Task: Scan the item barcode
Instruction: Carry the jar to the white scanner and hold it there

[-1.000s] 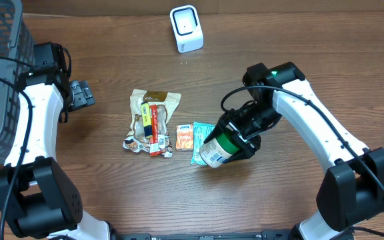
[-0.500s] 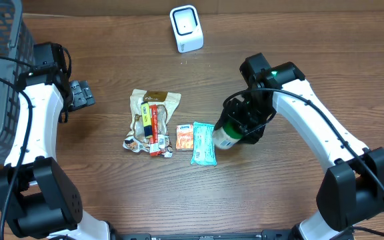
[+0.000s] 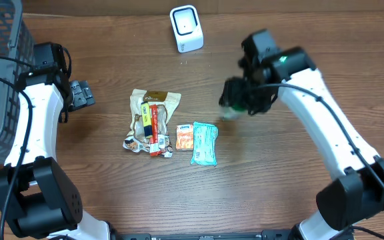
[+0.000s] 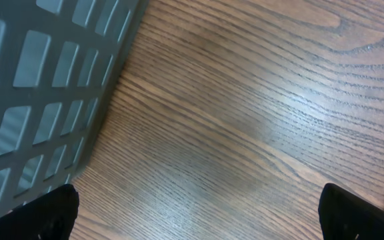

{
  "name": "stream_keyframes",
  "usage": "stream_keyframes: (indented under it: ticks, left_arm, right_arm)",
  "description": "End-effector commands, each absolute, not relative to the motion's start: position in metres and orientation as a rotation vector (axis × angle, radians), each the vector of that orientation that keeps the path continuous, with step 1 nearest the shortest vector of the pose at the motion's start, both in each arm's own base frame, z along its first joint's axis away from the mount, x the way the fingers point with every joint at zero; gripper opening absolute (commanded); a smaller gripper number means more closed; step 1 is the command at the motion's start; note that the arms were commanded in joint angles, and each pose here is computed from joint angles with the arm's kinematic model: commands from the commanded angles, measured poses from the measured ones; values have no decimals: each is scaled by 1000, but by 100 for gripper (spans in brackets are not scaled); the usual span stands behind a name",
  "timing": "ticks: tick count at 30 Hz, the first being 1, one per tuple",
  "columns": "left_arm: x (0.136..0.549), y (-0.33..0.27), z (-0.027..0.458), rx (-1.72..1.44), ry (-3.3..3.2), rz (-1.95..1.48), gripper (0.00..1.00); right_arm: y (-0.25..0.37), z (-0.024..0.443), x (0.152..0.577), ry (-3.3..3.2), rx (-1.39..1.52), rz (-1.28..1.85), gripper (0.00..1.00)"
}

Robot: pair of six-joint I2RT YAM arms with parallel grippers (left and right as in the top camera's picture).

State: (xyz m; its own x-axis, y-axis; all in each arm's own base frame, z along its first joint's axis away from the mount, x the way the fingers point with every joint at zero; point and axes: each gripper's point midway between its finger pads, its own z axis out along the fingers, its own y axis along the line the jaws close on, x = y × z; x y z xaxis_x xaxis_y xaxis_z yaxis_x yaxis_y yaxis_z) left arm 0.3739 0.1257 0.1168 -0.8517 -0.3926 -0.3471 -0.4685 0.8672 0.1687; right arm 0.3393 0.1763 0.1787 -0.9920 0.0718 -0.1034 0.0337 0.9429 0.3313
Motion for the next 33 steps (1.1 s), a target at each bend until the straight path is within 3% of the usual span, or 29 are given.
stream_keyframes:
  ticks: [1, 7, 17, 22, 33]
  left_arm:
    - [378, 126, 128, -634, 2706, 367, 100]
    - [378, 126, 128, -634, 2706, 367, 100]
    - [378, 126, 128, -634, 2706, 367, 100]
    - [378, 126, 128, -634, 2706, 367, 100]
    - [378, 126, 128, -634, 2706, 367, 100]
  right_arm:
    - [182, 258, 361, 2774, -90, 551, 4]
    - [186, 335, 378, 2569, -221, 553, 4]
    - [204, 373, 475, 2163, -323, 440, 4]
    - [221, 362, 520, 2075, -318, 451, 4]
    - [254, 277, 606, 2004, -313, 461, 4]
